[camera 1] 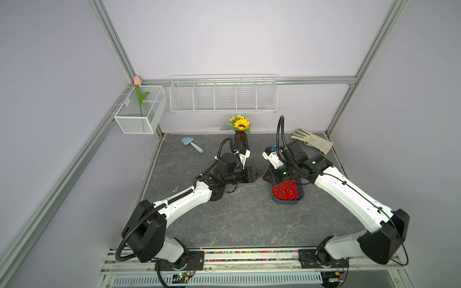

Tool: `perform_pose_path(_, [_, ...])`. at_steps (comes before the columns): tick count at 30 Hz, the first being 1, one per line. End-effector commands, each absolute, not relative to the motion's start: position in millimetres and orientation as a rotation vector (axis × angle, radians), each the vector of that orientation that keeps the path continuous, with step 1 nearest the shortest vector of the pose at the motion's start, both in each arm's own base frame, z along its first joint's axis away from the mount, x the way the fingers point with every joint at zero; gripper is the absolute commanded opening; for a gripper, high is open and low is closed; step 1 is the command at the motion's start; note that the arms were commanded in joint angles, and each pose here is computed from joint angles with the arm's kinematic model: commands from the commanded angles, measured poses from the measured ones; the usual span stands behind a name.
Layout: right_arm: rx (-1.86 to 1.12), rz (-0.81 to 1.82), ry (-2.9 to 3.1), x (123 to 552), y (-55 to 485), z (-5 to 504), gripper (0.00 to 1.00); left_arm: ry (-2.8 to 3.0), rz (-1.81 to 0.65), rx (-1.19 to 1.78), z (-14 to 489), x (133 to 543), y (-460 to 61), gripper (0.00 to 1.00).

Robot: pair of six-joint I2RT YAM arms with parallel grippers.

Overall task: Cover the protruding screws with screw protection sleeves
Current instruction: Adjust the screw protection sleeve.

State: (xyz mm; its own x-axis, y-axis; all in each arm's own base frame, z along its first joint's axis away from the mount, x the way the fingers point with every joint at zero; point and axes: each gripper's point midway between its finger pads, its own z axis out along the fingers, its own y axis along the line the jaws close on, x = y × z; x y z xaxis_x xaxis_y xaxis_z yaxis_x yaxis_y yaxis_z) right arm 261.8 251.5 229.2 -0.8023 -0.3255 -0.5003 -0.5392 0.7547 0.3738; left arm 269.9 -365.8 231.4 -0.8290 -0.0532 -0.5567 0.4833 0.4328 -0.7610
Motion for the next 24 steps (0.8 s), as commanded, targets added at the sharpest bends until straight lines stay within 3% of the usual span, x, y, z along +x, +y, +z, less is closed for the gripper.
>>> perform_pose_path(1, [-0.661,0.728,2.484,269.2,253.1,245.4,0.11,2.188,-1.418,0.367,230.2,260.2,-366.7,0.35])
perform_pose_path(24, [-0.656,0.728,2.479,270.5,252.1,247.5,0.11,2.205,-1.428,0.36,222.0,256.0,-369.6,0.34])
